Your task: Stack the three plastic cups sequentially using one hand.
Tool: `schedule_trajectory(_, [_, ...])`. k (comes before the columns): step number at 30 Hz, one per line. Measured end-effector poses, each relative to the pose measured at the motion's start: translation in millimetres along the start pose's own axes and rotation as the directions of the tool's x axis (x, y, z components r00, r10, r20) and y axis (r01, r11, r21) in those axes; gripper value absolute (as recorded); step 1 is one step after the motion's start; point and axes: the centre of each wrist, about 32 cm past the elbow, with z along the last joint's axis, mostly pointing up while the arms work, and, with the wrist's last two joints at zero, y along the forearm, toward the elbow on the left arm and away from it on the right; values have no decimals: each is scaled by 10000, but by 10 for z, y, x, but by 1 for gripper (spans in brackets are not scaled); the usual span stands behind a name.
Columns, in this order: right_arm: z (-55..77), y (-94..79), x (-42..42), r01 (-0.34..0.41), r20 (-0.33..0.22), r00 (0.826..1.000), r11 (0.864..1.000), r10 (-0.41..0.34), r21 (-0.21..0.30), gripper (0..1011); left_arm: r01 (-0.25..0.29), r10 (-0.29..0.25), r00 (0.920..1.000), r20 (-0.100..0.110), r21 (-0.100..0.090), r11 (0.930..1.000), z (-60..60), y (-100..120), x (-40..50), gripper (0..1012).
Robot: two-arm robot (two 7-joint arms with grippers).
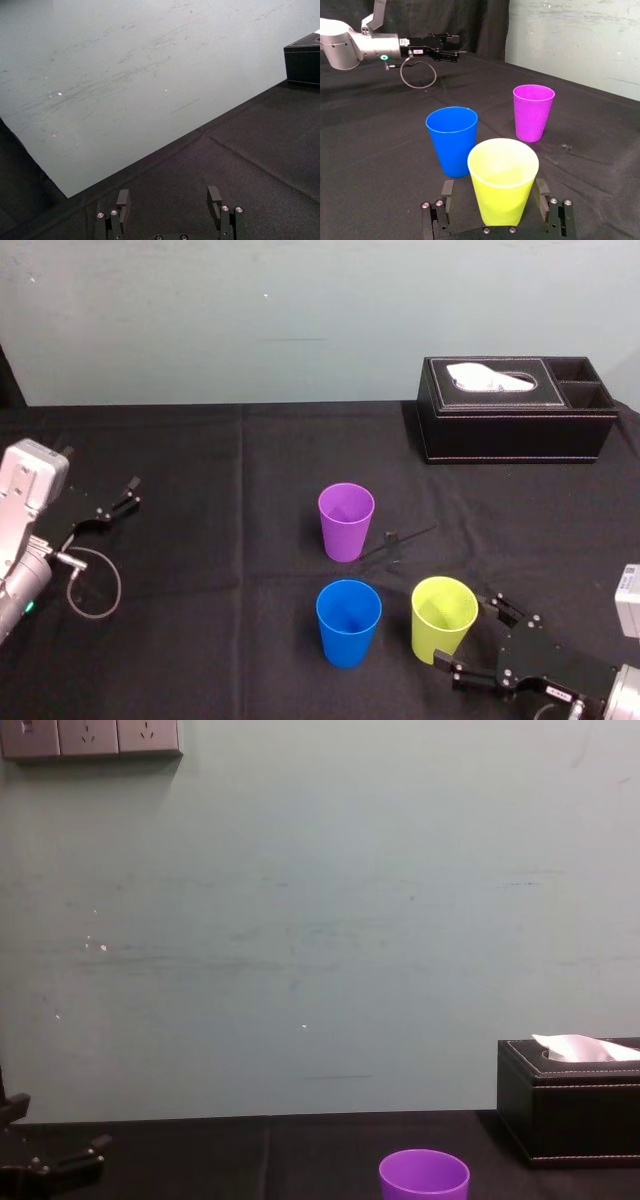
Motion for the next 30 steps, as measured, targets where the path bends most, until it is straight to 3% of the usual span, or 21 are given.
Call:
schedule_trajectory(16, [-21, 170, 62, 81, 209, 9997, 10000, -80, -33, 1000, -1, 1, 10000, -1, -1, 10000, 0, 0, 0, 1010])
schedule_trajectory(30, [-17, 292, 55, 180, 242, 9996, 9998, -177, -91, 1000, 0, 0, 10000, 0, -1, 10000, 0, 0, 0, 1010])
